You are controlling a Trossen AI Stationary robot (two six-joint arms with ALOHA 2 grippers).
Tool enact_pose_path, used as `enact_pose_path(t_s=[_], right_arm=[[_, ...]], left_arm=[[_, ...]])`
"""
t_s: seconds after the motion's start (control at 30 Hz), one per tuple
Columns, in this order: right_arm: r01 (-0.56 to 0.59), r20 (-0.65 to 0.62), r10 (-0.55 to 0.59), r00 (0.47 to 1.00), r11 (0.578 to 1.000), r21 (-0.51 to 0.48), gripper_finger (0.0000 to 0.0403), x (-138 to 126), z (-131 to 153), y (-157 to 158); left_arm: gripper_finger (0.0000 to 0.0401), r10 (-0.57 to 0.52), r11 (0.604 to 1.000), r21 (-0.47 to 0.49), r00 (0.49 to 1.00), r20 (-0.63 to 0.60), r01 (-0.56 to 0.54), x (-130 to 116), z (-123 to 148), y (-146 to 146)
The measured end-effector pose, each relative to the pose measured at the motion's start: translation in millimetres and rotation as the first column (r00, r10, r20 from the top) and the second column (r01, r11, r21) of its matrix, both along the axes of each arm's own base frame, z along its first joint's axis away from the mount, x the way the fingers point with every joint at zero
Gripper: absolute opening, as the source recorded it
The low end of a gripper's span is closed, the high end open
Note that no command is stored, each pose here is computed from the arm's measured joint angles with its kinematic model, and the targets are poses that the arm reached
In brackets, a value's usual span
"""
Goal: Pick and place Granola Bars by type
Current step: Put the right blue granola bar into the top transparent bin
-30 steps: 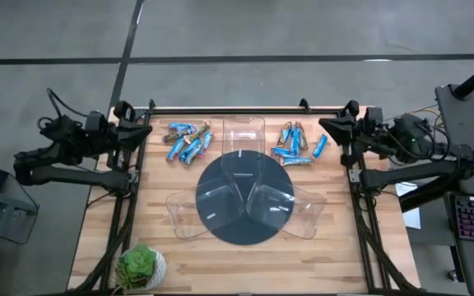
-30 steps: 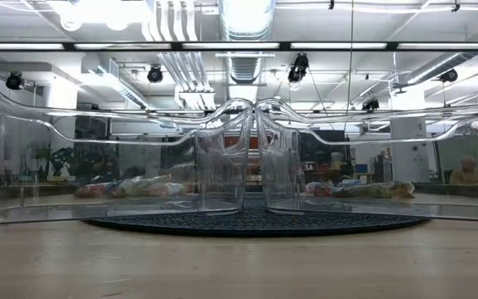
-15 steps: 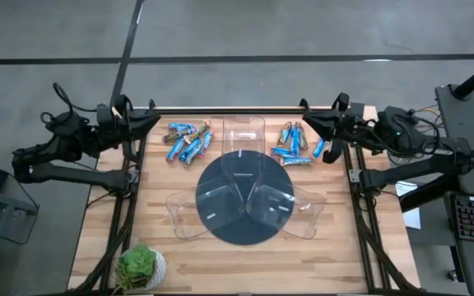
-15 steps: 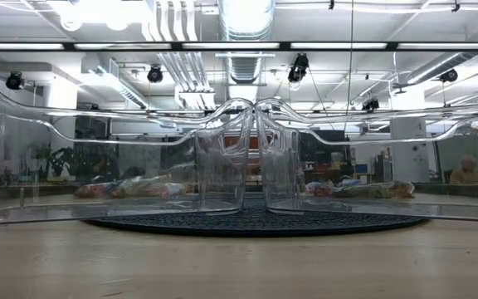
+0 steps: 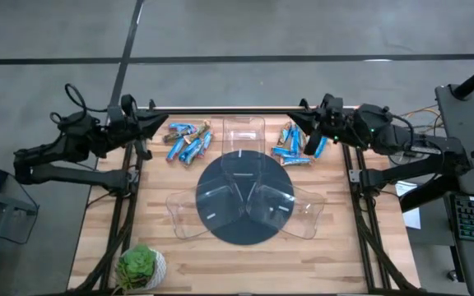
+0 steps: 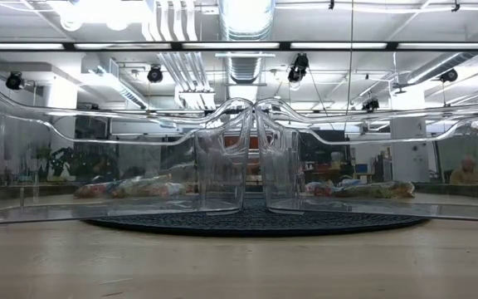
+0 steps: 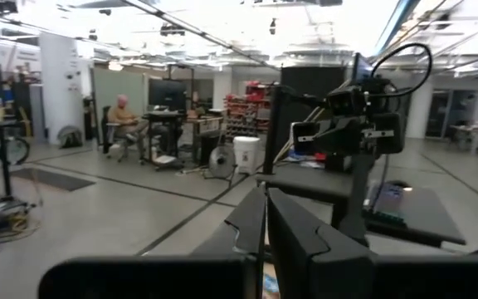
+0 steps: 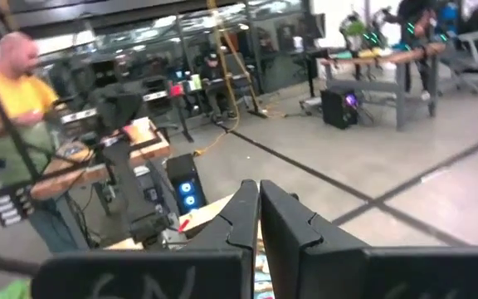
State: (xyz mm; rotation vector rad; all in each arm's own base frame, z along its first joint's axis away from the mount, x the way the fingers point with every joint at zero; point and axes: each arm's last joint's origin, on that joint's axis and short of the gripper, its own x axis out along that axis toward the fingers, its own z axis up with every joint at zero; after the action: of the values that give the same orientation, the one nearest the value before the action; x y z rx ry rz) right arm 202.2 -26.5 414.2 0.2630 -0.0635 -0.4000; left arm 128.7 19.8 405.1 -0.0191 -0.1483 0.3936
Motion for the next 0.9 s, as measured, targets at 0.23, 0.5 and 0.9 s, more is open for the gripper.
enact_pose_path(t_s=[0.23,0.5,0.9], right_arm=[[0.100,-0.092,-0.093,0.991,0.992,0.082,0.0008,-9,-3,-18],[0.164,-0.141,-0.149,0.979,0.981,0.103,0.0008,-15,0,-31],[0.130,-0.183,-0.097,0.978,0.975,0.180,0.0008,-10,3,-43]], left_arm=[[0.0000,0.075,0.997,-0.024,0.996,-0.047,-0.076,-1,-5,10],[0.0000,0.145,0.985,-0.076,0.983,-0.113,-0.154,4,-14,25],[0.0000,0.115,0.980,-0.134,0.970,-0.216,-0.146,25,-24,44]])
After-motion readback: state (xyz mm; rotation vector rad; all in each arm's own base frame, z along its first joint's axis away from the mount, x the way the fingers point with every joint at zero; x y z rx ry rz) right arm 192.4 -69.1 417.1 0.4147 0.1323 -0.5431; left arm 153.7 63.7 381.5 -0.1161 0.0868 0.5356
